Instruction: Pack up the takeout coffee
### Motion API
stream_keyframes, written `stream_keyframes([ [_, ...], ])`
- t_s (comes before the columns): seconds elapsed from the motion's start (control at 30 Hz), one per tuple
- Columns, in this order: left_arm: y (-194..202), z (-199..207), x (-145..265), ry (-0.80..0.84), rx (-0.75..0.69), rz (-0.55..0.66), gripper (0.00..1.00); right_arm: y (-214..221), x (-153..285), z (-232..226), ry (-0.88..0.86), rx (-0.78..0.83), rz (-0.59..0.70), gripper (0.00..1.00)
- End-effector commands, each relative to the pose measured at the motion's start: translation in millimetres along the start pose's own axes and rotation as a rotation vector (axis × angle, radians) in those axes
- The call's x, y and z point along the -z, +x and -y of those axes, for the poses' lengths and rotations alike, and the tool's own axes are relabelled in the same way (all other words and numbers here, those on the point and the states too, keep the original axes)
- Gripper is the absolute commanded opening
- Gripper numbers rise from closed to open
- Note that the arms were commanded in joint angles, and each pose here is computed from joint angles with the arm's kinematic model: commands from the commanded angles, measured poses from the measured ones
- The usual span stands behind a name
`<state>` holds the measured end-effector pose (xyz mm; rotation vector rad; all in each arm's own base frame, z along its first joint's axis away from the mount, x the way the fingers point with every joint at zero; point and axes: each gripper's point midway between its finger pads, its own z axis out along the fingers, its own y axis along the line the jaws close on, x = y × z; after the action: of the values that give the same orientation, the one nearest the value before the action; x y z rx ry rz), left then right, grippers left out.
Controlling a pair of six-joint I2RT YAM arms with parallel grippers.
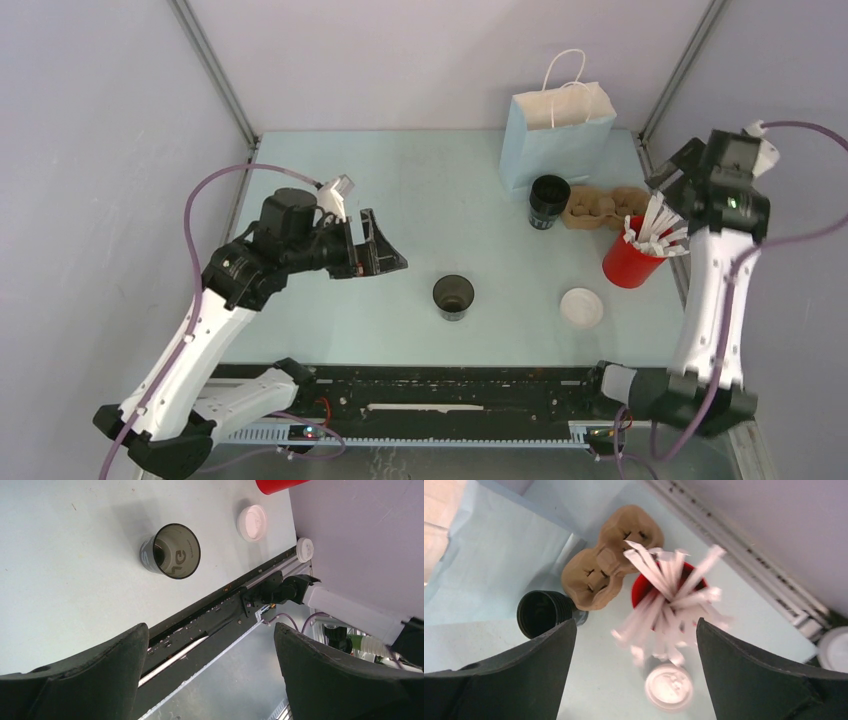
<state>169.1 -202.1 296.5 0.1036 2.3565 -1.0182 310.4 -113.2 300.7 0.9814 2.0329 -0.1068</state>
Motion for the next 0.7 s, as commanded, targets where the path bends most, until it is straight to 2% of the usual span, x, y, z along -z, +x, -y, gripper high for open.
stream_keyframes([
  [0.0,-11.3,23.1,21.1,0.082,-0.076,0.065,1.00,6.1,55.6,53.2,0.092,0.040,0.116,1.00],
  [0.1,-7.3,27.6,25.1,0.099,-0.100,0.064,1.00,29.3,62.4,110.2,0.307,-0.033,0.160,1.00],
  [0.3,8.5,34.0,33.5,0.125,-0.161,0.041,1.00,82.7,59.8,192.8,0.675,-0.106,0.146,1.00],
  [0.43,18.5,32.8,43.6,0.134,-0.194,0.044,1.00,82.2,61.0,211.1,0.762,-0.099,0.174,1.00],
  [0.5,21.9,31.9,47.2,0.138,-0.204,0.047,1.00,87.3,54.3,216.8,0.786,-0.119,0.147,1.00],
  [0.67,26.0,28.6,54.1,0.137,-0.224,0.064,1.00,99.9,17.9,217.3,0.721,-0.166,0.096,1.00],
])
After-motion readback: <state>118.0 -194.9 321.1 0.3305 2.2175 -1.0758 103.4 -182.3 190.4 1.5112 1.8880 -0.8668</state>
